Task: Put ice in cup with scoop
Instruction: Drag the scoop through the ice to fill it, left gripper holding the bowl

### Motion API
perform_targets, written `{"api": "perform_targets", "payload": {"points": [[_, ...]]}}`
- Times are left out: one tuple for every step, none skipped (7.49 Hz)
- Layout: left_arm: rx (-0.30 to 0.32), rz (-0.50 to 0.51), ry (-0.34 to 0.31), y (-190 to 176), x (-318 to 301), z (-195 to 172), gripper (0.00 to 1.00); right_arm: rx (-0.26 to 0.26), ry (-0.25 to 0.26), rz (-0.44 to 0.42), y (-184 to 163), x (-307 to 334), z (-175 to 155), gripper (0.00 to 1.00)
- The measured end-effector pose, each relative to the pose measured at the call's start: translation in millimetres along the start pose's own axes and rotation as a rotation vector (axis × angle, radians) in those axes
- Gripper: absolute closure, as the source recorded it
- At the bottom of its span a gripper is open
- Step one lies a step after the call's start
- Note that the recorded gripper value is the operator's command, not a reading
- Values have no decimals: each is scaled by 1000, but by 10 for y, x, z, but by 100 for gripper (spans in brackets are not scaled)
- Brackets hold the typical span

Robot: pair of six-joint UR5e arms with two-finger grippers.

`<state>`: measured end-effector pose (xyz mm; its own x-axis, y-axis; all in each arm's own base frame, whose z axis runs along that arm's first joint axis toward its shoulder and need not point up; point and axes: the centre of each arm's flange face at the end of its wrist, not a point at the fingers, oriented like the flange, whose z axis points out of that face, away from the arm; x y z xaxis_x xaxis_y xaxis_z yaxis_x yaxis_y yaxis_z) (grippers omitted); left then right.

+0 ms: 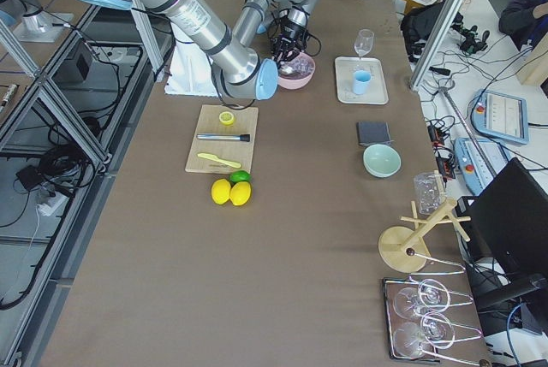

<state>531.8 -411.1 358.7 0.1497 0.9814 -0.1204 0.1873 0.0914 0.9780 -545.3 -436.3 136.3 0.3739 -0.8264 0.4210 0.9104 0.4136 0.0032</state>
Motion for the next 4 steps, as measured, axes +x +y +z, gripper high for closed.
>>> {"api": "perform_targets", "payload": {"points": [[-1,0,0,4,0,-1,2,34,8,-14,21,2,34,100],[-1,0,0,6,0,-1,2,67,23,-34,68,-6,106,100],[-2,-1,0,10,-1,-4,2,101,36,-54,133,-12,173,100],[-5,-1,-1,27,-8,-17,2,137,46,-75,252,-33,207,100]]}}
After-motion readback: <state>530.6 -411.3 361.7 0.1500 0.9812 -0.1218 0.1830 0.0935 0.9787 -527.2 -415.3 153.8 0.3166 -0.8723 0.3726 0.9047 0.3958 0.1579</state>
